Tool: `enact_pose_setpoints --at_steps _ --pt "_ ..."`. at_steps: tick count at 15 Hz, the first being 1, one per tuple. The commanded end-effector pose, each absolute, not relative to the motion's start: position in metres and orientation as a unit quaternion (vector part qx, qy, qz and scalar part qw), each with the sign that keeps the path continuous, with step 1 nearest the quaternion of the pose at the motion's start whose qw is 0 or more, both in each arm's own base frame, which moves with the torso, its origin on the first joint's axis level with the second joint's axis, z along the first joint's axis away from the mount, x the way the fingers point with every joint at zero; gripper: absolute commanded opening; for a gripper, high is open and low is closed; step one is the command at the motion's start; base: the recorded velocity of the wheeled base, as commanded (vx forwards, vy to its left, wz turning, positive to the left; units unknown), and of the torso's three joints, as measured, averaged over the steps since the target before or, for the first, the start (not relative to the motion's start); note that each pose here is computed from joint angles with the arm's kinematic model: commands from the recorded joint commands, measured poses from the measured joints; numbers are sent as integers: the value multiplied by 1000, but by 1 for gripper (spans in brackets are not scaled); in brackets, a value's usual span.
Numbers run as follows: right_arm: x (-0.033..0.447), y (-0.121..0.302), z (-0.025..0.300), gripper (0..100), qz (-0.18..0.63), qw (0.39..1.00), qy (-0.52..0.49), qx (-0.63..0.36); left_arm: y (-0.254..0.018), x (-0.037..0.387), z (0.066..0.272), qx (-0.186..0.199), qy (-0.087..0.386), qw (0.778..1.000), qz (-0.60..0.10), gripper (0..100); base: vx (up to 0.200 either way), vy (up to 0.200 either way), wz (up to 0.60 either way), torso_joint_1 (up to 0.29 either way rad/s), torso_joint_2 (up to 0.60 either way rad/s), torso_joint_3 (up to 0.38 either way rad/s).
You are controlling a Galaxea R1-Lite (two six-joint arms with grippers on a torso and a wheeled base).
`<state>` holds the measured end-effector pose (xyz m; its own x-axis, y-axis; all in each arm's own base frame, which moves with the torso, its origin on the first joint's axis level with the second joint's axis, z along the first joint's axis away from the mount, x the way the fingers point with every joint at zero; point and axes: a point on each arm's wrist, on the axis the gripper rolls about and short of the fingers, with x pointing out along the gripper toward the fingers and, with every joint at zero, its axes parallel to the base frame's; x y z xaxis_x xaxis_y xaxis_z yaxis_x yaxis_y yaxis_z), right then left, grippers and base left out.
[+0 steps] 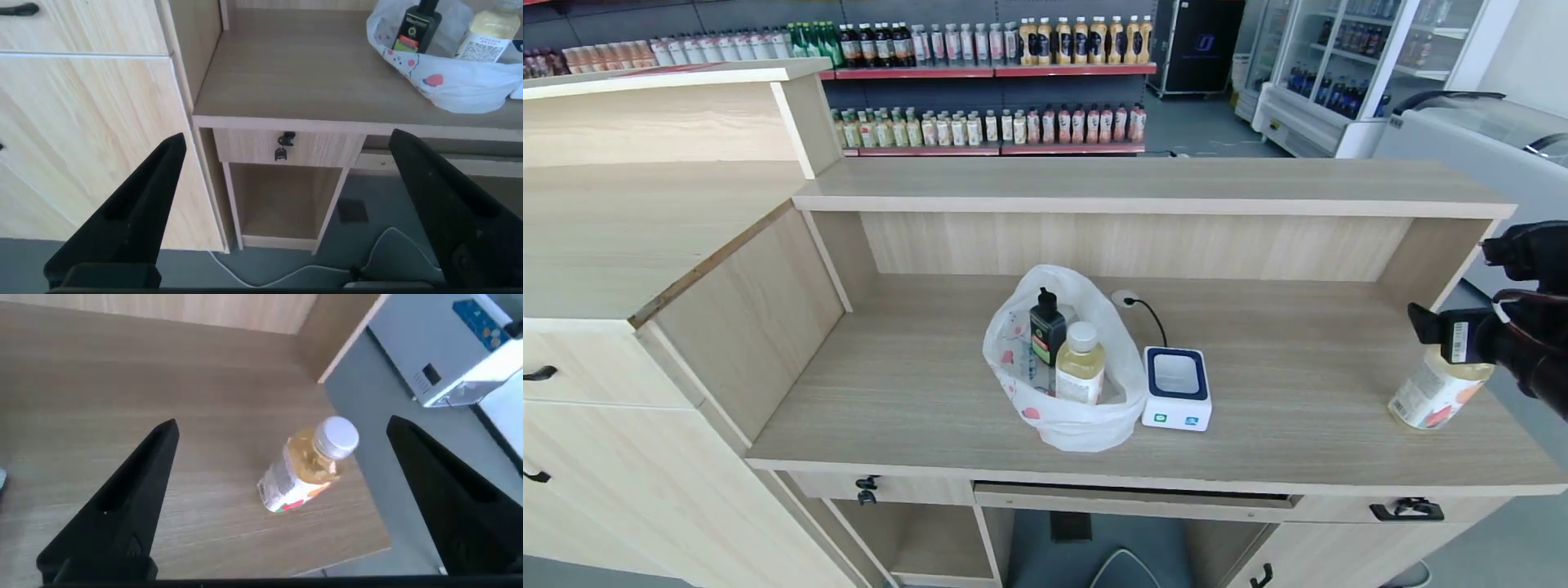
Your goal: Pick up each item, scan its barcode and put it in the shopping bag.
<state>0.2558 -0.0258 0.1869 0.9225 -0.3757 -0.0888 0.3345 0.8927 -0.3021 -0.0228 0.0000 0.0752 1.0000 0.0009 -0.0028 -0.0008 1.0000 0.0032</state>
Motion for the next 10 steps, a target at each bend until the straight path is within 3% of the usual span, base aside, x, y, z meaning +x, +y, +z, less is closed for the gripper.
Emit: enact_pose_setpoints --at_steps 1,4,10 --pt "249 -34 176 100 -175 978 76 -88 0 -23 75 2 2 1000 1 100 0 0 0 0 0 0" --pt "252 -54 138 100 -175 975 123 -58 0 -23 75 2 2 1000 1 100 0 0 0 0 0 0" --pt "267 -105 101 100 -166 970 157 -79 0 -23 75 2 2 1000 1 100 0 0 0 0 0 0"
